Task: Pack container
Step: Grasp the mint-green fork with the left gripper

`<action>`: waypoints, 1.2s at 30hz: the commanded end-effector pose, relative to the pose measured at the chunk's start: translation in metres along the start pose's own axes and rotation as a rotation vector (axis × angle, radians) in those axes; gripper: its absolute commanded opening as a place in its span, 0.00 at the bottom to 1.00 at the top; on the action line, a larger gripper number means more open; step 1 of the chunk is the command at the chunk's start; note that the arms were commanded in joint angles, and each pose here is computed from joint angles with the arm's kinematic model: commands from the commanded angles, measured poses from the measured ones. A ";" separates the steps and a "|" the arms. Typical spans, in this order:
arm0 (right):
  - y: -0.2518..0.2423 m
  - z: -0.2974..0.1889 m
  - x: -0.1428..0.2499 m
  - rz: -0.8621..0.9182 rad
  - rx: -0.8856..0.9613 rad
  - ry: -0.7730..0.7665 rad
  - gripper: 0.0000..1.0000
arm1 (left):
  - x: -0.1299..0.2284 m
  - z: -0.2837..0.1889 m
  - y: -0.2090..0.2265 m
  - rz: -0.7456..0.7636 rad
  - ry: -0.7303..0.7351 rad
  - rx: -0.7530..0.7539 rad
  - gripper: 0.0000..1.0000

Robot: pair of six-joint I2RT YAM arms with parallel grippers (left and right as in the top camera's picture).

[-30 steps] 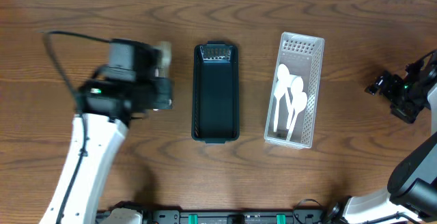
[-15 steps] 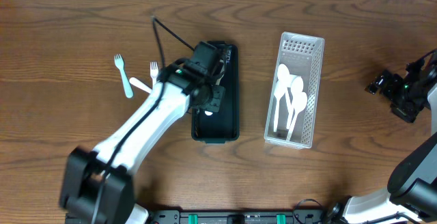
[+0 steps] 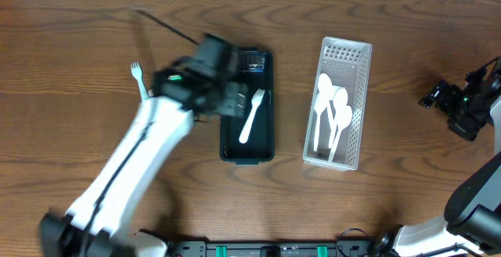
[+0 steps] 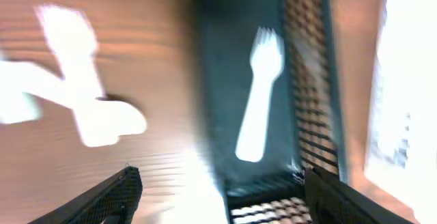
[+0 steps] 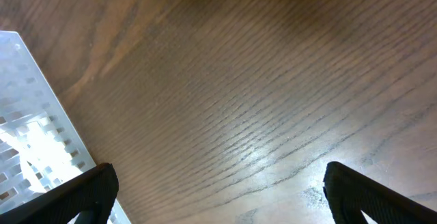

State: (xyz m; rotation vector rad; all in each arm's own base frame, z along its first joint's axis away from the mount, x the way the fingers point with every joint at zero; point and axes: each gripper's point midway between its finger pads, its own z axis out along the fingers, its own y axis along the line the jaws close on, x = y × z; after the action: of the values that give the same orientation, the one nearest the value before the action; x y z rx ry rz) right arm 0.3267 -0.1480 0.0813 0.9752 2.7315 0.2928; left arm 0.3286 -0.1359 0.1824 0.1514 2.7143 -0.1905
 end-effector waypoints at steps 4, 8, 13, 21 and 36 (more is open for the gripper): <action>0.004 -0.001 -0.002 0.005 -0.014 -0.004 0.99 | 0.001 -0.006 0.125 -0.218 0.004 -0.286 0.82; 0.004 -0.001 -0.002 0.004 -0.014 -0.006 0.99 | 0.012 0.024 0.187 -0.428 0.082 -0.354 0.82; 0.004 -0.001 -0.002 0.004 -0.014 -0.006 0.99 | 0.016 0.060 0.233 -0.529 0.113 -0.389 0.80; 0.004 -0.001 -0.002 0.004 -0.014 -0.006 0.99 | -0.018 0.113 0.246 -0.390 0.024 -0.289 0.79; 0.004 -0.001 -0.001 0.005 -0.014 -0.002 0.99 | -0.032 0.173 0.264 -0.384 -0.043 -0.293 0.64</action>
State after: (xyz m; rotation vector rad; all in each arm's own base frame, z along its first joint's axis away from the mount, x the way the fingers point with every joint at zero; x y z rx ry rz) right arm 0.3272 -0.1483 0.0814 0.9741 2.7296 0.2920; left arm 0.4638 0.0945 0.0175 -0.4668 2.6492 0.0894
